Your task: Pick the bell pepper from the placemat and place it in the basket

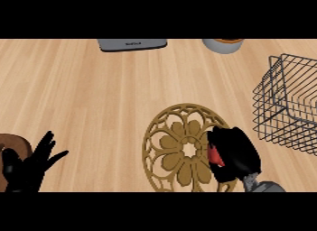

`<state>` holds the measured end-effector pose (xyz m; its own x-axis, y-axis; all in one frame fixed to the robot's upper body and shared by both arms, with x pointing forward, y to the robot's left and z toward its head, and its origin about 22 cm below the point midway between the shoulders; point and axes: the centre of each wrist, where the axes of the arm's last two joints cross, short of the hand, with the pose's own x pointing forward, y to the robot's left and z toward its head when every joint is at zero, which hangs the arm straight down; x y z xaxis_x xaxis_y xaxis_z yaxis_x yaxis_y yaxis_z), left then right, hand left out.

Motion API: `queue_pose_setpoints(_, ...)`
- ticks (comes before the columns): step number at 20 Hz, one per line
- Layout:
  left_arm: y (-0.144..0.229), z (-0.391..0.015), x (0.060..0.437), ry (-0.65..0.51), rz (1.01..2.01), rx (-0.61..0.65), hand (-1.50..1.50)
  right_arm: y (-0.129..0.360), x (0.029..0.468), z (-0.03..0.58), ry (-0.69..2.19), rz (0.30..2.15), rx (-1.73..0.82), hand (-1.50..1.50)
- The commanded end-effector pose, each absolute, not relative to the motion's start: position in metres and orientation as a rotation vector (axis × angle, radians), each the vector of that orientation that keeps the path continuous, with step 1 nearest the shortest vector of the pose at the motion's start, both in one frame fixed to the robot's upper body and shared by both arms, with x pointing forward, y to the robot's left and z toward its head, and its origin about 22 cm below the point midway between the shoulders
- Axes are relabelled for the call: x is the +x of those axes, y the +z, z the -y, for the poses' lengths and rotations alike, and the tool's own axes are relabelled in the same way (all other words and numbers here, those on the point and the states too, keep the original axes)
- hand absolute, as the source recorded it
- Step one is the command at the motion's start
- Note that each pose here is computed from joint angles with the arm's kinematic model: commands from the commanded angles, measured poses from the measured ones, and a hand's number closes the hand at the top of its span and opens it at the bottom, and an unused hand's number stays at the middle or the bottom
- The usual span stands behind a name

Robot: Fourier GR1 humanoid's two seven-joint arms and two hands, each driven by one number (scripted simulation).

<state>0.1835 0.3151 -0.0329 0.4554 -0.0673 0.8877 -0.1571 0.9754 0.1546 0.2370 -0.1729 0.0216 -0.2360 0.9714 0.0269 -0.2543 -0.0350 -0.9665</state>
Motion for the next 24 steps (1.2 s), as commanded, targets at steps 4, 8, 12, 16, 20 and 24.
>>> queue_pose_setpoints(4,-0.049,-0.314,0.169,0.038,1.005,0.191,0.00,0.056,0.206,0.150,0.803,1.176,-0.931,1.50)
queue_pose_setpoints(8,-0.047,-0.313,0.174,0.035,1.002,0.183,0.00,0.107,0.198,0.151,0.361,1.493,-0.829,1.50)
queue_pose_setpoints(12,-0.048,-0.290,0.185,0.000,1.004,0.158,0.00,0.155,0.177,0.143,0.167,1.576,-0.900,1.50)
queue_pose_setpoints(16,-0.044,-0.301,0.179,-0.036,1.015,0.170,0.00,0.195,0.161,0.153,0.067,1.507,-1.010,1.50)
queue_pose_setpoints(20,-0.057,-0.297,0.186,-0.025,1.004,0.158,0.00,0.228,0.162,0.171,-0.033,1.475,-1.120,1.50)
queue_pose_setpoints(24,-0.043,-0.297,0.209,-0.004,1.024,0.153,0.00,0.252,0.166,0.190,-0.089,1.478,-1.142,1.50)
